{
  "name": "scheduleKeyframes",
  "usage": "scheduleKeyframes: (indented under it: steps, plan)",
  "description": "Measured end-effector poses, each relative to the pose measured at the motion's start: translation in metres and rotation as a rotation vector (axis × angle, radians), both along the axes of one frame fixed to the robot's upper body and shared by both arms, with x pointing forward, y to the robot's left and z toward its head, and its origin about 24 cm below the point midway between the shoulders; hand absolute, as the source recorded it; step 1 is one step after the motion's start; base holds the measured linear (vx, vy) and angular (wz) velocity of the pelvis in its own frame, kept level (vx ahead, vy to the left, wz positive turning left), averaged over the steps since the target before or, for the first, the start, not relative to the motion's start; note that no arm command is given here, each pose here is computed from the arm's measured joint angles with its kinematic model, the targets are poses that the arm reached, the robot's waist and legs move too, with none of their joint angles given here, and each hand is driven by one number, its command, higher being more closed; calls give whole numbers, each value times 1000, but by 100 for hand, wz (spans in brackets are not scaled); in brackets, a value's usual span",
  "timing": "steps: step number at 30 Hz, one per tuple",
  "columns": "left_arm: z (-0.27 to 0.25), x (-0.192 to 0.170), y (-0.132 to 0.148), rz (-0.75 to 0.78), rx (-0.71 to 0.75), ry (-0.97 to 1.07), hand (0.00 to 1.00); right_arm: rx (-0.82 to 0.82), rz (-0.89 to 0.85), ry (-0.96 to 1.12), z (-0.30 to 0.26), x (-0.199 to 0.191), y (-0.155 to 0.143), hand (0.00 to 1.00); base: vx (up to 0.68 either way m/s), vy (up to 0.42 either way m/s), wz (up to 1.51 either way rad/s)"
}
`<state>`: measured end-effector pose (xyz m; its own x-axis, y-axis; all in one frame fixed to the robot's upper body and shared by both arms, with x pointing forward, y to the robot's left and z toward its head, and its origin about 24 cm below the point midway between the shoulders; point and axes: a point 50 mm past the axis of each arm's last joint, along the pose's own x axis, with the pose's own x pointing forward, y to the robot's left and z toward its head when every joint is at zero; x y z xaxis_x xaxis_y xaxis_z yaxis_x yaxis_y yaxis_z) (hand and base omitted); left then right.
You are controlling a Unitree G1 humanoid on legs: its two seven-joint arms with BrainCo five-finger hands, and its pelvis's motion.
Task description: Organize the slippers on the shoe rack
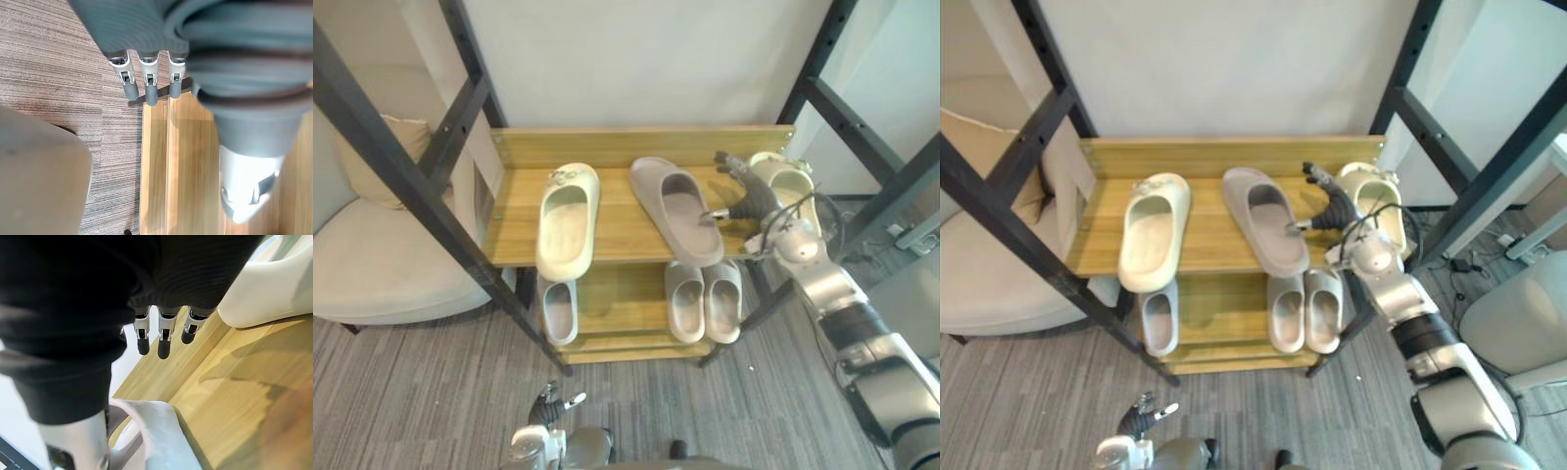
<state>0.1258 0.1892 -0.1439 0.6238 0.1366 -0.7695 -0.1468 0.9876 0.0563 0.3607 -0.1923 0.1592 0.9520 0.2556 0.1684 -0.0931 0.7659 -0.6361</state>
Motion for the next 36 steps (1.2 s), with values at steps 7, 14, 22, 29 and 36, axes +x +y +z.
scheduleKeyframes:
  steps: [7,14,22,29,36]
  plan:
    - [3,6,-1,3,-5,-33,0,-42,-20,26,2,10,1,0,1,0,1]
    - [4,7,-2,11,-11,-40,0,-103,-7,-43,32,24,16,0,7,-2,1]
    - [4,8,-2,12,-11,-42,0,-76,17,-44,35,32,38,100,4,-5,5]
    - [4,8,-1,13,-10,-39,0,-43,-27,-69,36,34,36,100,0,-1,3]
    - [3,7,0,15,-5,-33,0,20,-36,-64,26,31,37,100,-21,-8,-1]
